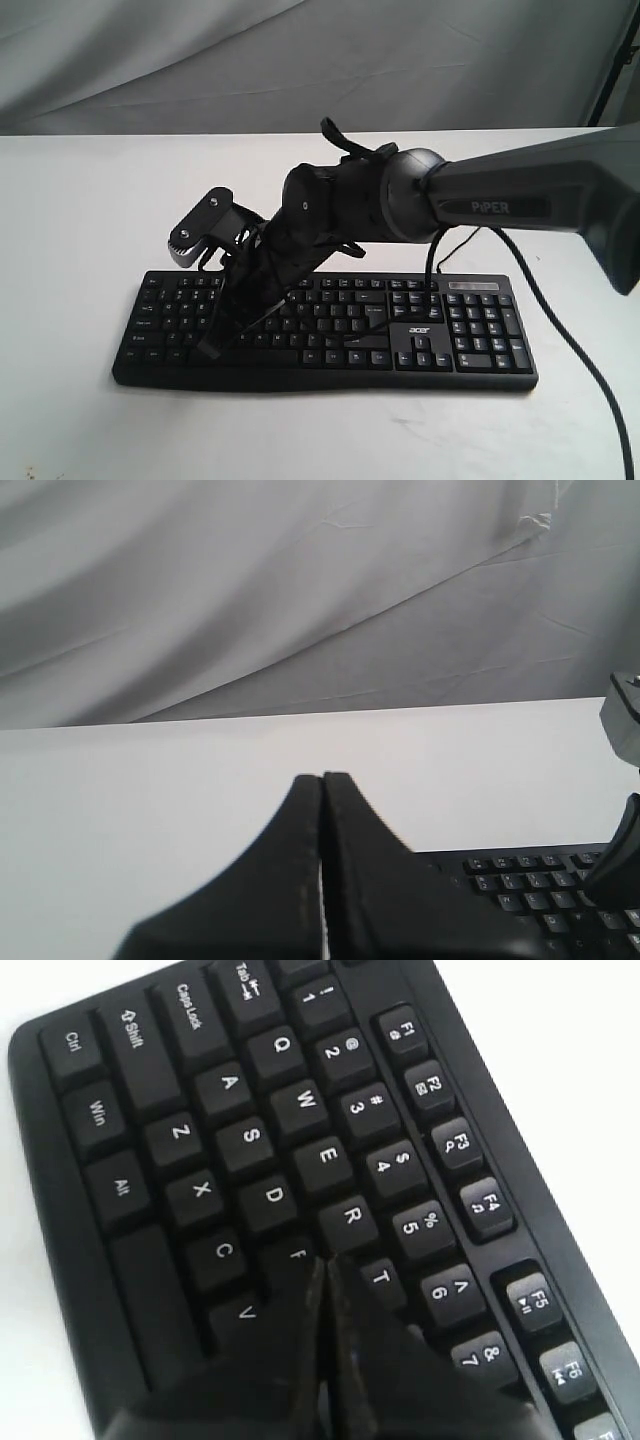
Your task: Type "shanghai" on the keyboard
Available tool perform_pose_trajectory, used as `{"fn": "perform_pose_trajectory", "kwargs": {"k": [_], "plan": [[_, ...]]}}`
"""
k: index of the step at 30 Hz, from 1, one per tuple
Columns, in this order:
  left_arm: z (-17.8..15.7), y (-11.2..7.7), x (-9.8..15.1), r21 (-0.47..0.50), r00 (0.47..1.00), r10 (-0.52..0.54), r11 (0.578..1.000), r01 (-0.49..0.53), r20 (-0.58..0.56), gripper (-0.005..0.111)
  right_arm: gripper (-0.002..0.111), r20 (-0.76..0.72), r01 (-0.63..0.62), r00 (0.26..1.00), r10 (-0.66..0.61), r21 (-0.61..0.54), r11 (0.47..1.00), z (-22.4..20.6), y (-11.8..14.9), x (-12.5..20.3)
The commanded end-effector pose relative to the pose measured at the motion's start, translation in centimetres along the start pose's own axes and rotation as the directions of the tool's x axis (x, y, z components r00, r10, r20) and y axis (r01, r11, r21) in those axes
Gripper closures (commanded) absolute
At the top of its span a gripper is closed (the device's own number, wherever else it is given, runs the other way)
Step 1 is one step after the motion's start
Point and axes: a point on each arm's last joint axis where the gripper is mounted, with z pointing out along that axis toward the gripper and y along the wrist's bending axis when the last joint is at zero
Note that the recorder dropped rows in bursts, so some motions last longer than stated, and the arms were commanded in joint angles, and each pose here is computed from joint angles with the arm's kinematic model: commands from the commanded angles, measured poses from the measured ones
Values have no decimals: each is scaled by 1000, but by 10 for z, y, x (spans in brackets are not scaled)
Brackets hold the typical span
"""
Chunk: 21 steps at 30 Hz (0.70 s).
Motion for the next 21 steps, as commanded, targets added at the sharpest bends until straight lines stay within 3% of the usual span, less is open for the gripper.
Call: {"fn": "perform_pose_trajectory", "kwargs": {"k": [1, 21], "plan": [[0, 0, 0, 7, 1000, -2, 1000, 2, 7, 107, 108, -21, 9, 1000, -9, -6, 1000, 8, -1, 4], [0, 0, 0, 7, 1000, -2, 1000, 2, 7, 107, 108, -38, 6, 999, -5, 21, 1000, -13, -5, 0]]}}
